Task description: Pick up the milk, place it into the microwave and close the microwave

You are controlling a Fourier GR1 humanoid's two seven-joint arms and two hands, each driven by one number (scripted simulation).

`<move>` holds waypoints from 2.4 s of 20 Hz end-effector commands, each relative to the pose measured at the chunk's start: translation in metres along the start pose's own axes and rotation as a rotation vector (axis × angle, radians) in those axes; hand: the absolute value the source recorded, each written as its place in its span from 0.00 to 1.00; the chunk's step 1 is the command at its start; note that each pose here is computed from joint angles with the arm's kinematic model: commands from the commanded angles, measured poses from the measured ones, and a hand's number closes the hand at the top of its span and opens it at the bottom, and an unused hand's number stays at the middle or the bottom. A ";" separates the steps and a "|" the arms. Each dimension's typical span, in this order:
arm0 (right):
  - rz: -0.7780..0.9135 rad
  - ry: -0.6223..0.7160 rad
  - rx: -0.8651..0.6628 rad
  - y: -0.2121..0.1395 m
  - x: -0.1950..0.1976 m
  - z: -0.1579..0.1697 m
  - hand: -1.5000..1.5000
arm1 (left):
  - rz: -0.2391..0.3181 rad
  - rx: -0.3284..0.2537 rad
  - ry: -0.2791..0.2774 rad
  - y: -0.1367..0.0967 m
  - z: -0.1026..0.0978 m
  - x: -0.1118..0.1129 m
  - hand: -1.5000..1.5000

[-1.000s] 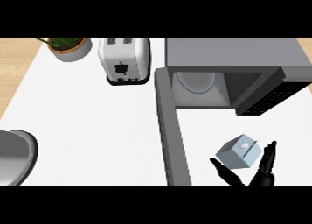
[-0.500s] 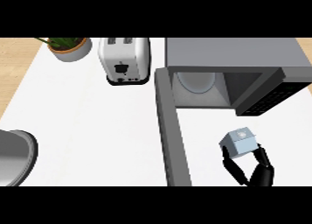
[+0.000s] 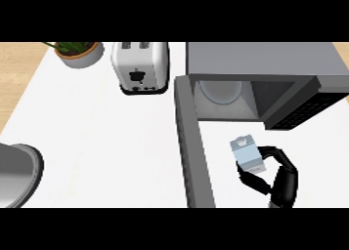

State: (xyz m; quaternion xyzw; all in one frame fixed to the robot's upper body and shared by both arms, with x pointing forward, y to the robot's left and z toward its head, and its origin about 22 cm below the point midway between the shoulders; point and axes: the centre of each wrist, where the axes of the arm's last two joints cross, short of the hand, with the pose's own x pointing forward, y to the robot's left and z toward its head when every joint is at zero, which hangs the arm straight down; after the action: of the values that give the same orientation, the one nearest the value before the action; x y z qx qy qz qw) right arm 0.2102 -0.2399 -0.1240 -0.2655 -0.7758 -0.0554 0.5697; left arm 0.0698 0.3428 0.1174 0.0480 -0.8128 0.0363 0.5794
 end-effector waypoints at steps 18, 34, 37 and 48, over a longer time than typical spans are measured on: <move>-0.287 -0.197 0.589 0.031 0.058 -0.114 1.00 | 0.024 -0.007 -0.044 0.006 0.008 0.010 0.00; 0.006 -0.230 0.563 0.122 0.120 -0.194 1.00 | 0.023 -0.008 -0.043 0.021 0.001 0.000 0.00; 0.061 -0.210 0.538 0.139 0.122 -0.193 1.00 | 0.013 -0.009 -0.029 0.020 0.001 0.008 0.00; 0.206 -0.227 0.398 0.129 0.128 -0.232 1.00 | 0.033 -0.047 -0.038 0.017 -0.015 -0.001 0.00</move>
State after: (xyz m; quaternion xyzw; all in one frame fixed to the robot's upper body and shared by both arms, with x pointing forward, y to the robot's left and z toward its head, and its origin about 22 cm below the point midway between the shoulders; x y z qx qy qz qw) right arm 0.4295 -0.1777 0.0237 -0.1927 -0.8004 0.2028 0.5302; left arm 0.0780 0.3607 0.1182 0.0220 -0.8254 0.0287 0.5633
